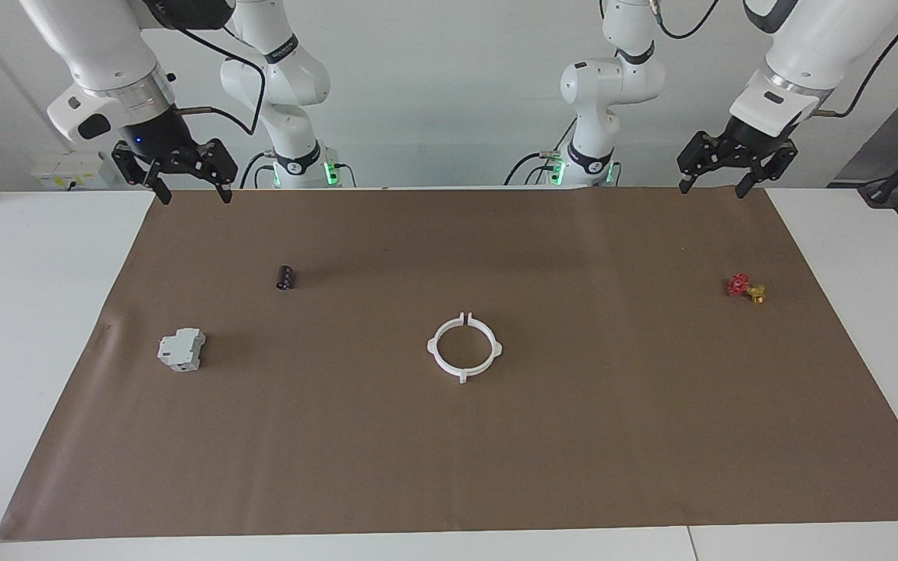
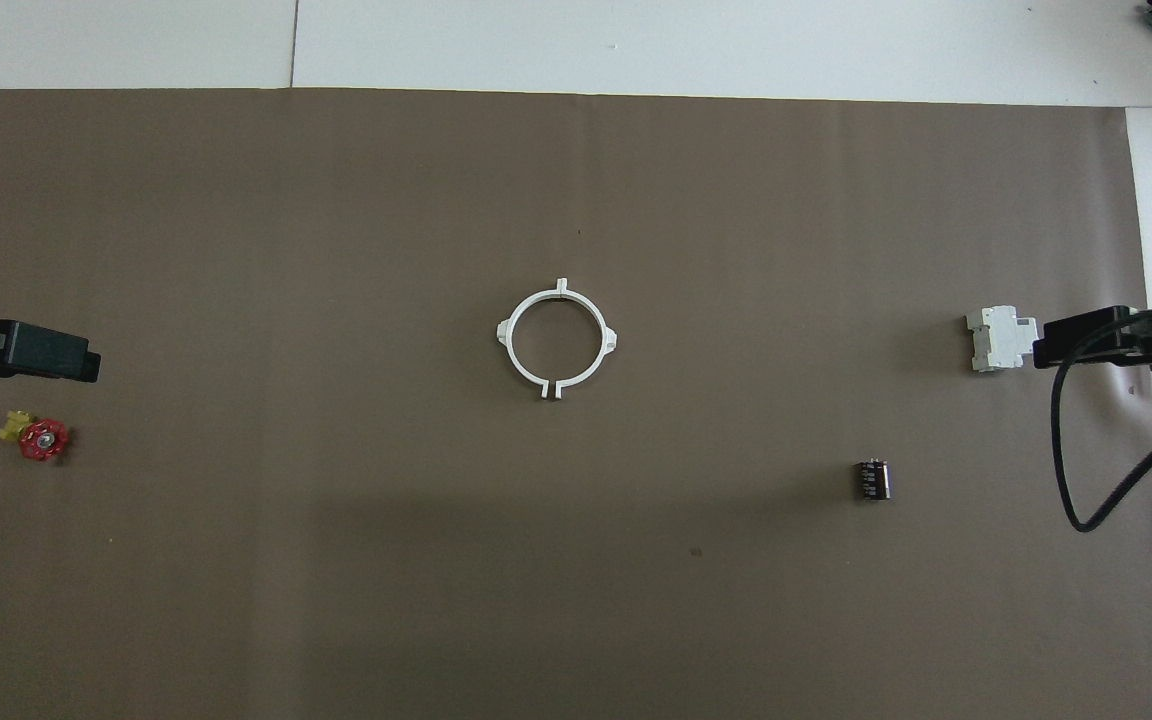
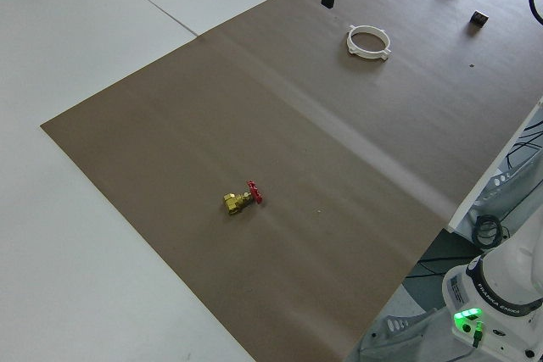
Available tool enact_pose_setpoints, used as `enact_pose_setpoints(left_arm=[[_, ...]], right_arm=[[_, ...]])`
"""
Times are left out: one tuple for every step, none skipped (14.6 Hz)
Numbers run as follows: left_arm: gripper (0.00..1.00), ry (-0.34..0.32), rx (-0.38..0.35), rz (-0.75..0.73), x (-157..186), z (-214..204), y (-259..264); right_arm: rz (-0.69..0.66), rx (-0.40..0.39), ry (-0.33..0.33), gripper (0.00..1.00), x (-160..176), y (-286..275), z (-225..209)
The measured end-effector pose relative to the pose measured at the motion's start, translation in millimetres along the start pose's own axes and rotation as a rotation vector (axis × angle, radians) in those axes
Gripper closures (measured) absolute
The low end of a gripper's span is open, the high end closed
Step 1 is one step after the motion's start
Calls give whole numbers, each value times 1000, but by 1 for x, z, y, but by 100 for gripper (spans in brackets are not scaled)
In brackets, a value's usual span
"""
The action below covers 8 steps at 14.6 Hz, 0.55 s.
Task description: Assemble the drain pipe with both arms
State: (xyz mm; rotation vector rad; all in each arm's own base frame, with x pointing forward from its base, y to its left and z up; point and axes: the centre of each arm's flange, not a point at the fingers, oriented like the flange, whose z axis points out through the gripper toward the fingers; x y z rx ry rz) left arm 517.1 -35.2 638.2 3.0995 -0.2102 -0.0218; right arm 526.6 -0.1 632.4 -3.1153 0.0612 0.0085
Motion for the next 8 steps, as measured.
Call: enact_pose_setpoints(left_arm=[[0,-1,8,5,0,0,2],[0,-1,13,11,0,0,5],[0,-1,15,14,1,0,8],[0,-1,15,15,1,0,9],[0,-1,15,14,1,0,10],[0,-1,15,13,1,0,9],[0,-1,15,12,1,0,9],[0,-1,15,11,1,0,9]], right_arm=[[0,0,0,0,0,0,0],[0,0,0,0,0,0,0],[0,0,0,0,0,0,0],[0,0,0,0,0,0,0],[0,0,0,0,0,0,0],[0,0,0,0,0,0,0],[0,0,-1,0,0,0,0],[0,0,-1,0,0,0,1]])
